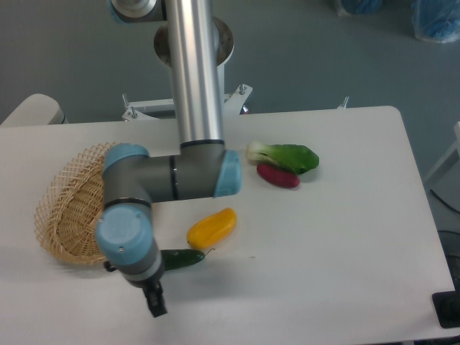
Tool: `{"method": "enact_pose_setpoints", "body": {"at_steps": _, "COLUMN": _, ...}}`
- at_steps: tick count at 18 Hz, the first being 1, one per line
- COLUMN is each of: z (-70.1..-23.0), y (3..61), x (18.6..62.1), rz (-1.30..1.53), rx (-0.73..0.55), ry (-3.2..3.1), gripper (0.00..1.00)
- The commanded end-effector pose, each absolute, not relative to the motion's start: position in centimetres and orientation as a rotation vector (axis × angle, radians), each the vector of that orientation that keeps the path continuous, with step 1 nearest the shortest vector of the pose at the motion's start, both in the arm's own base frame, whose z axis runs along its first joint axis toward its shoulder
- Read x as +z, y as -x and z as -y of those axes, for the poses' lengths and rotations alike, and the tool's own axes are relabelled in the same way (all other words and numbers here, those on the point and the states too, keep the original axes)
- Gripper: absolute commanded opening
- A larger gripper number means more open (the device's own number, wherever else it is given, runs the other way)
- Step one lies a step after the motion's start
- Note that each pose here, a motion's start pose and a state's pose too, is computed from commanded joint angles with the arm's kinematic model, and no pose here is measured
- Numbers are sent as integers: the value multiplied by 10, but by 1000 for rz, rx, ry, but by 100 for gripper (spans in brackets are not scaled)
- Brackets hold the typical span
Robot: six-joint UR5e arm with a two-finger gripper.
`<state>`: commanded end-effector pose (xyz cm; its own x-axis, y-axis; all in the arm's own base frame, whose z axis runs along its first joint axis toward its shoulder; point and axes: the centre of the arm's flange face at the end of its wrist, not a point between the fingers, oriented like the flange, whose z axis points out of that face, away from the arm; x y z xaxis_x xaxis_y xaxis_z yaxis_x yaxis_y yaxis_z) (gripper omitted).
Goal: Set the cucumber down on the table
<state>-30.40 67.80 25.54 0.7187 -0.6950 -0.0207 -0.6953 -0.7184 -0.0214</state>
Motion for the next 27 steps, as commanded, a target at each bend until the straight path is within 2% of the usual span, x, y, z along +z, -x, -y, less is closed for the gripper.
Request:
{"method": "enact_pose_setpoints", "body": {"at_steps": 5, "z": -642, "y": 363, "x": 269, "rz": -1045, "rx": -35, "ry": 2941, "gripper": 98}}
{"method": "enact_pose_setpoints", "body": {"at_steps": 12, "z": -605, "y": 421, "x": 271, "rz": -902, "rx": -34, "ry": 2983, "gripper": 98}}
{"method": "enact_pose_setpoints", "body": {"at_steps": 20, "z": -578, "y": 466, "x": 271, "rz": -800, "rx": -26, "ry": 2997, "gripper": 100}}
{"method": "enact_pose_setpoints", "body": {"at_steps": 27, "z": -563, "y": 486, "x": 266, "rz": -882, "rx": -25, "ry": 2982, "gripper": 100}}
